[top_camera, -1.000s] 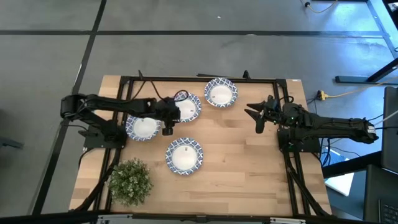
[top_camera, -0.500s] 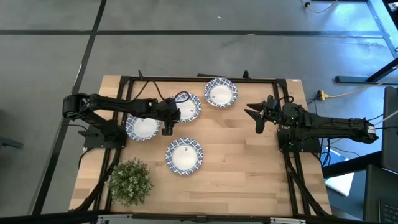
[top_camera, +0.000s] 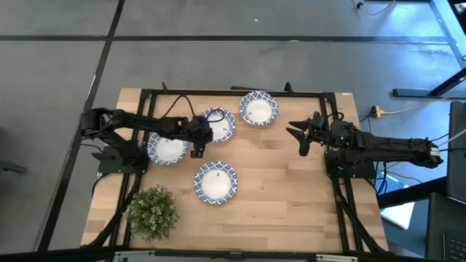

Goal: Nest bowls inside each other
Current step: Stack the top middle bowl on the right bowl

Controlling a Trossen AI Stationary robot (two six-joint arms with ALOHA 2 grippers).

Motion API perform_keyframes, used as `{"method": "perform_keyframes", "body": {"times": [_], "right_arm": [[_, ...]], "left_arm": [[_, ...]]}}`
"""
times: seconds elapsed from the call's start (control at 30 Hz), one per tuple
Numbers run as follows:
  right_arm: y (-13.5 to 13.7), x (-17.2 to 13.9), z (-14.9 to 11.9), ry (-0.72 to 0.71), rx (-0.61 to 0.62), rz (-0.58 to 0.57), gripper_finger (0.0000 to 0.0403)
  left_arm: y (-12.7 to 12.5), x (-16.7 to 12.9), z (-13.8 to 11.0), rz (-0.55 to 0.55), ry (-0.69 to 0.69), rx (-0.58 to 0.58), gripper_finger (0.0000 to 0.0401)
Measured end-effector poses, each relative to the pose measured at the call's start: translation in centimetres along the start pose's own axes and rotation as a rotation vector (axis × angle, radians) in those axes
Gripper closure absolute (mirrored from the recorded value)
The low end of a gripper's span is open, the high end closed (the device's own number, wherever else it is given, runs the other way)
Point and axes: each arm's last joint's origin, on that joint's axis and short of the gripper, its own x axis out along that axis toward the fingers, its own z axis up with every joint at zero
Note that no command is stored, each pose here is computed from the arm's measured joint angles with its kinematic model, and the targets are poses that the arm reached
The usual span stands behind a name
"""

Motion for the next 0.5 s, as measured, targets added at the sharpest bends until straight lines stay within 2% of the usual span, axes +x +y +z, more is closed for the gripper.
{"method": "perform_keyframes", "body": {"times": [0.5], "right_arm": [[-0.02, 0.00, -0.07, 0.007, -0.001, -0.002, 0.0253]], "left_arm": [[0.44, 0.05, -0.15, 0.011, 0.004, -0.017, 0.0273]]}}
